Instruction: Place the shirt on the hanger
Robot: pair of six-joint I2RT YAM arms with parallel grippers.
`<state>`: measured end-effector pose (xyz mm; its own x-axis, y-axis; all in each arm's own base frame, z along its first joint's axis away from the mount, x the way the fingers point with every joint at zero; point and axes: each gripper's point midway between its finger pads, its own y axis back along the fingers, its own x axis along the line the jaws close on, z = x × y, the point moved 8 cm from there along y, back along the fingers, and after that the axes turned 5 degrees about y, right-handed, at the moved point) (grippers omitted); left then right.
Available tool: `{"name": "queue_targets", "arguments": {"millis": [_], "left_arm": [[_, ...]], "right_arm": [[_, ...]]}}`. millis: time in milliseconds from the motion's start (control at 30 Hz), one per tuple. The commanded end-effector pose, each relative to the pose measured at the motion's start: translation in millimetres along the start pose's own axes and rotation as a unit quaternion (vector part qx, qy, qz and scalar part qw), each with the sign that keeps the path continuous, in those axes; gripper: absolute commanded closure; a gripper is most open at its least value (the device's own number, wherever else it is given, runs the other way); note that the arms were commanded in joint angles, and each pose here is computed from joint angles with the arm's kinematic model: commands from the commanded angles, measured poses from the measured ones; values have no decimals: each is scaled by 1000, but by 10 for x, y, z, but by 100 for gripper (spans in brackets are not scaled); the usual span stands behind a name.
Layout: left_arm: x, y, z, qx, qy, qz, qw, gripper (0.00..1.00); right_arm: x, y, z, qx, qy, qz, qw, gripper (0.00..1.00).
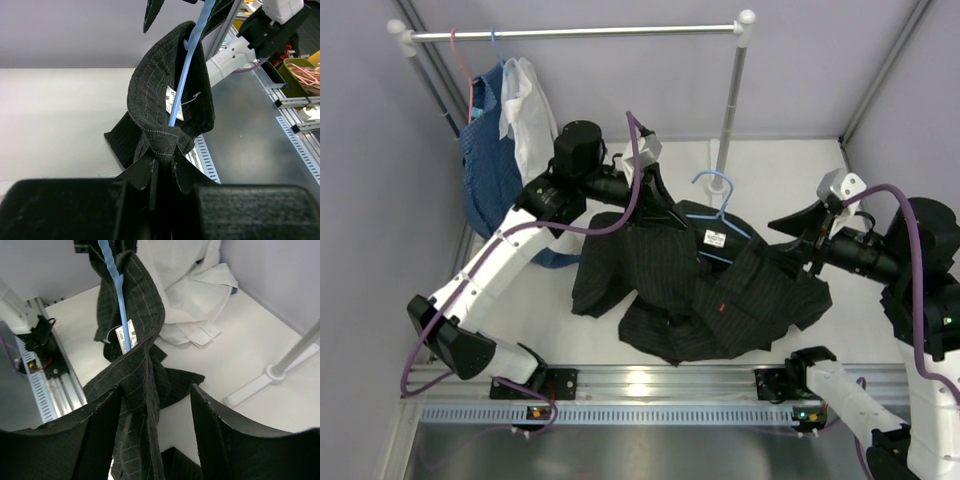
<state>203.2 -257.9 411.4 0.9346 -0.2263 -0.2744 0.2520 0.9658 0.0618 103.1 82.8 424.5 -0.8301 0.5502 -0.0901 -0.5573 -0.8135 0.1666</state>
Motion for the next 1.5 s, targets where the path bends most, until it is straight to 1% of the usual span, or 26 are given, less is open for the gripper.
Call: {"name": "queue_targets", "arguments": {"millis": [0,100,267,500,567,633,667,733,767,800,833,900,933,967,1000,1033,1067,1133,1167,1233,1267,1300,1367,1400,1433,1467], "left_arm": [[-171,35,106,-7,-43,-49,998,100],[-181,40,131,-9,-43,-44,998,100],[-209,42,212,-12,-40,-48,998,100],[-221,35,297,-16,-39,-47,998,100],[-193,27,303,-15,-31,-47,998,100],[-161,15,331,-17,-23,-39,999,100],[-156,13,346,-18,-23,-37,999,100],[-124,-1,380,-22,-19,-24,999,100],[-117,5,398,-25,-19,-15,999,100],[-102,3,403,-27,-18,-9,999,95],[-73,6,424,-34,-16,15,999,75],[-89,22,463,-42,-25,34,998,63],[-76,34,480,-47,-27,49,997,33],[-74,68,538,-61,-34,87,994,14],[-68,83,567,-68,-37,108,991,2],[-63,112,598,-77,-43,130,988,2],[-6,164,660,-96,-46,187,977,2],[-77,290,779,-127,-56,249,958,2],[-61,396,856,-152,-54,315,935,2],[-187,578,980,-189,-51,381,904,2],[-211,727,1040,-212,-42,443,870,2],[-304,831,1082,-230,-36,471,851,2],[-385,1015,1110,-253,-19,532,808,2],[-430,1152,1086,-263,0,579,772,2],[-548,1245,1083,-274,2,594,756,2],[-607,1301,1070,-277,3,605,746,2]], "right_arm": [[88,-61,20,-4,-8,81,997,46],[114,-120,51,-11,-28,129,991,48],[105,-172,45,-15,-44,146,988,54],[107,-192,68,-27,-50,152,987,75],[118,-197,75,-31,-52,161,985,79],[122,-193,71,-32,-52,160,985,91],[112,-193,67,-31,-51,153,986,99],[110,-166,81,-34,-39,137,989,100],[78,-158,89,-34,-33,111,993,100],[89,-118,123,-44,-21,97,994,100],[85,-101,140,-49,-16,84,995,100],[73,-58,192,-56,-7,58,997,100],[73,-44,214,-58,-7,52,997,100],[60,-32,244,-60,-5,42,997,100],[60,-17,254,-60,-5,35,998,100],[46,-16,251,-58,-7,26,998,100],[14,-2,248,-56,-7,3,998,100],[-20,38,232,-48,-5,-32,998,100],[-78,73,248,-43,-3,-71,997,100],[-133,163,314,-39,3,-124,992,100],[-208,221,339,-37,3,-175,984,100],[-247,242,373,-38,-1,-197,980,100],[-356,385,508,-44,-6,-281,959,100],[-444,377,538,-40,-27,-312,949,100],[-480,454,656,-56,-36,-347,935,100],[-518,474,699,-58,-44,-366,928,100]]}}
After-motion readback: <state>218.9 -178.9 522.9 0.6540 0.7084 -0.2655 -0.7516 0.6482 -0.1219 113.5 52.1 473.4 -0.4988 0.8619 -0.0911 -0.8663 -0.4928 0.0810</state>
